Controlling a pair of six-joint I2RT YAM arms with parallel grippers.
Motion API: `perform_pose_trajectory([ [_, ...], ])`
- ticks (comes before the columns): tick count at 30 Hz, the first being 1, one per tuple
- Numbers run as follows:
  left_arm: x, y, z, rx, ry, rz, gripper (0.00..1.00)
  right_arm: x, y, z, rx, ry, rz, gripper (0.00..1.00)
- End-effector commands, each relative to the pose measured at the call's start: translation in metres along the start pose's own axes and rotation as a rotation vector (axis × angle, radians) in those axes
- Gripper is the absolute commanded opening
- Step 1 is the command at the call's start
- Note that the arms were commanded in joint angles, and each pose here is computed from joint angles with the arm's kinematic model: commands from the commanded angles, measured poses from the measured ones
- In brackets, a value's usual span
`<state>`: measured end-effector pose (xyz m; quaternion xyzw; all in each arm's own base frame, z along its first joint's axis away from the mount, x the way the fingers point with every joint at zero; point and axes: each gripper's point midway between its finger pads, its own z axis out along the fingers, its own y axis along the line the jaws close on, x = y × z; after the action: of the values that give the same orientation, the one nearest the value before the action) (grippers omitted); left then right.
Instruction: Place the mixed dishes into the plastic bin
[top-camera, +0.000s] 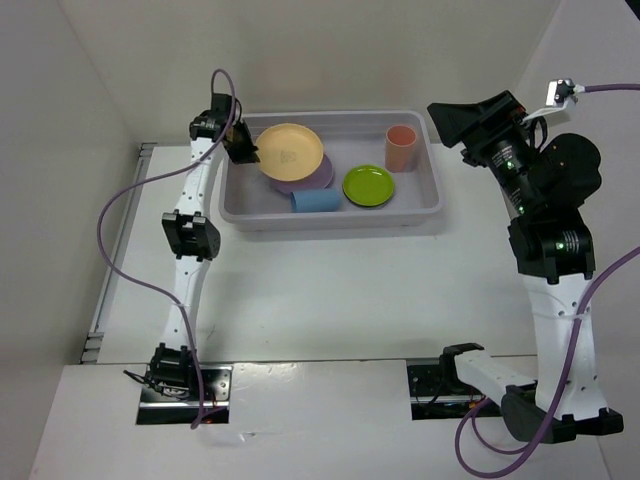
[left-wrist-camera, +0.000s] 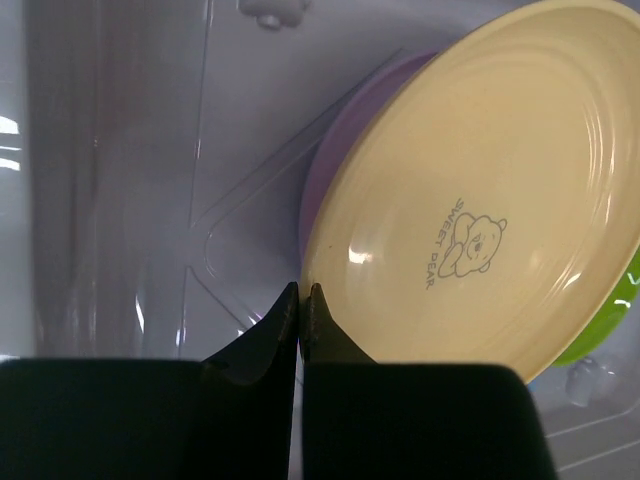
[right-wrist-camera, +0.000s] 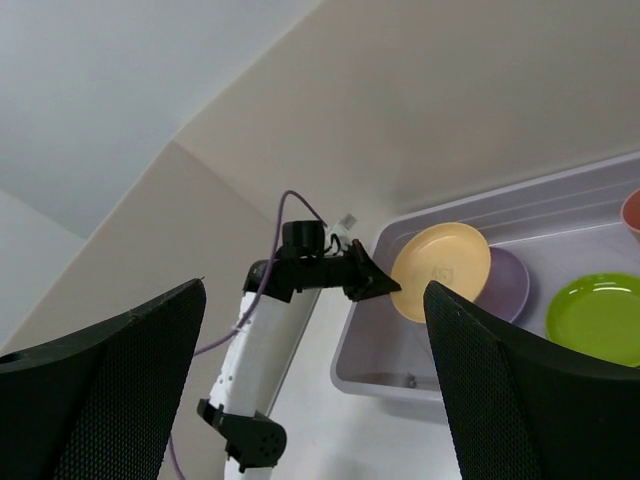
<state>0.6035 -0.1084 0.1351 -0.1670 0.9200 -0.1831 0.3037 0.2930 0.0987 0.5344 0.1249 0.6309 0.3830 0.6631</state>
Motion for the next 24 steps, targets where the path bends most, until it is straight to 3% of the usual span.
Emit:
perform_pose_trajectory([
  [1,0.0,-0.02,-0.001,0.061,-0.014,-0.01,0.0,-0.007,0.009,0.004,-0.055,-0.025,-0.025,0.93],
  [11,0.026,-0.012,0.041,0.043,0.041,-0.026,0.0,-0.001,0.008,0.008,-0.062,-0.005,-0.005,0.93],
  [14,0.024,-0.012,0.047,0.05,0.028,-0.024,0.28,-0.004,0.011,0.007,-0.068,-0.011,-0.008,0.93],
  [16,0.015,-0.024,0.04,0.095,0.003,-0.024,0.63,-0.004,0.011,0.007,-0.068,-0.011,-0.008,0.93],
  [17,0.013,-0.025,0.04,0.102,-0.007,-0.021,0.73,0.001,0.006,0.008,-0.055,0.002,-0.003,0.96],
  [20,0.005,-0.033,0.022,0.112,-0.024,-0.017,0.87,0.006,0.001,0.009,-0.04,0.019,0.002,0.99],
  [23,-0.002,-0.042,-0.01,0.118,-0.036,0.014,0.9,0.009,-0.003,0.005,-0.031,0.013,0.003,0.99],
  [24,-0.014,-0.052,-0.038,0.131,-0.076,0.041,0.92,0.013,-0.006,0.003,-0.025,0.019,0.005,0.99],
])
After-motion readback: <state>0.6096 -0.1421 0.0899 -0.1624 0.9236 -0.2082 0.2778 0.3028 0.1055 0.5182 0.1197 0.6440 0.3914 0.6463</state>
